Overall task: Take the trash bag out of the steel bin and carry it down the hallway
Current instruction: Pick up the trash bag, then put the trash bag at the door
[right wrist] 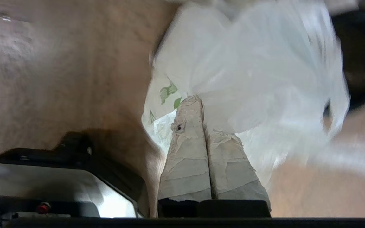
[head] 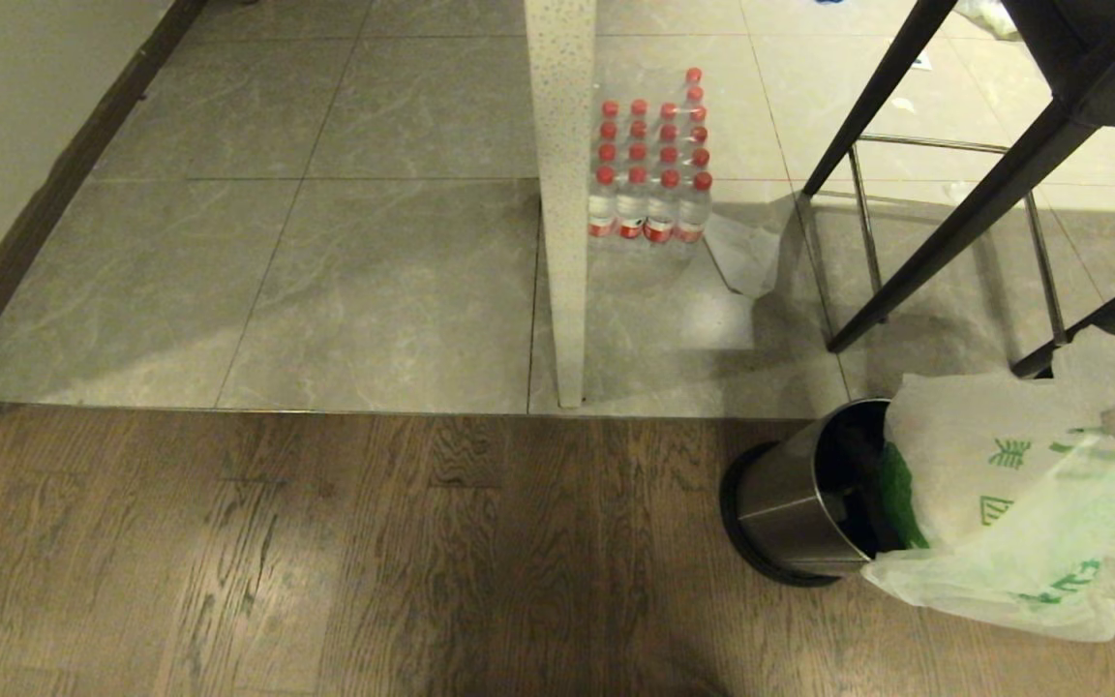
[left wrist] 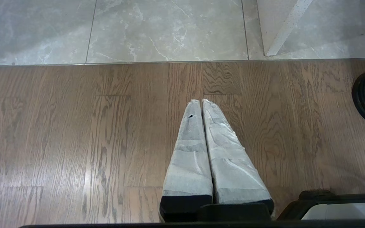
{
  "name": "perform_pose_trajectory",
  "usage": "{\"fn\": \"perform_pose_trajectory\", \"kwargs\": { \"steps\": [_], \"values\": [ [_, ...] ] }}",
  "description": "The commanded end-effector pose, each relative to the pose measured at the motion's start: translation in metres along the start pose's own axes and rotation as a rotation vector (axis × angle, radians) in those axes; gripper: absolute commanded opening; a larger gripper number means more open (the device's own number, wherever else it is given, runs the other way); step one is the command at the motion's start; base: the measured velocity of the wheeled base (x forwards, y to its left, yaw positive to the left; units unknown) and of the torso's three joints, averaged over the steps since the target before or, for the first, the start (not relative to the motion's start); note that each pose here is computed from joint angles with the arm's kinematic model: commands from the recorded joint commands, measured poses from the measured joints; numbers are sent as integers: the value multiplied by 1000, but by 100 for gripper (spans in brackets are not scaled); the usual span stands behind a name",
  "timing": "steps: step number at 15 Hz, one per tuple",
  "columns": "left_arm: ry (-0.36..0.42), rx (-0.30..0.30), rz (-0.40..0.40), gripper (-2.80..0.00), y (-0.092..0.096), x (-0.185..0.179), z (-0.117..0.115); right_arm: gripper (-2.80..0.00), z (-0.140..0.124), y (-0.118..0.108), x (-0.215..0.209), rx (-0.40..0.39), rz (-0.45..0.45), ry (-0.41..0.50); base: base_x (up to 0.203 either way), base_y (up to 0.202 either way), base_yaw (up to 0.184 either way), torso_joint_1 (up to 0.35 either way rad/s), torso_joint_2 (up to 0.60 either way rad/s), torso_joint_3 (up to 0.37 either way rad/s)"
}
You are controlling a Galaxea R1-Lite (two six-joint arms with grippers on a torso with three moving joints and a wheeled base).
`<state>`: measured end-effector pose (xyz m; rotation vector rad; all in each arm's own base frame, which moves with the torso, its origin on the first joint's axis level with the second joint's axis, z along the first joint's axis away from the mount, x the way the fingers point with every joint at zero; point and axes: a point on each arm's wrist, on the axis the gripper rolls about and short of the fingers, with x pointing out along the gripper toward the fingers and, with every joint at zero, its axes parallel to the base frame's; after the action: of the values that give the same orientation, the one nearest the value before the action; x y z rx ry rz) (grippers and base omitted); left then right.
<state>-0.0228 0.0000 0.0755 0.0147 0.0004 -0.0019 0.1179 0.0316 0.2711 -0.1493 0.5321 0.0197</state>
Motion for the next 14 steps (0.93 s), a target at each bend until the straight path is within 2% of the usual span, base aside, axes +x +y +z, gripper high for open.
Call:
{"fn": "perform_pose_trajectory", "kwargs": {
  "steps": [1, 7, 10, 14],
  "values": [
    [0, 1, 0, -280, 0, 0, 0, -280, -8, -9, -10, 30, -41, -18, 0, 0, 0, 0, 0, 0],
    [0, 1, 0, -280, 0, 0, 0, -280, -37, -18, -21, 72, -106, -18, 0, 0, 0, 0, 0, 0],
    [0, 1, 0, -280, 0, 0, 0, -280, -80, -19, -23, 95, -118, -2, 0, 0, 0, 0, 0, 0],
    [0, 1, 0, -280, 0, 0, 0, -280, -156, -12, -12, 142, -115, 23, 0, 0, 0, 0, 0, 0]
  ]
}}
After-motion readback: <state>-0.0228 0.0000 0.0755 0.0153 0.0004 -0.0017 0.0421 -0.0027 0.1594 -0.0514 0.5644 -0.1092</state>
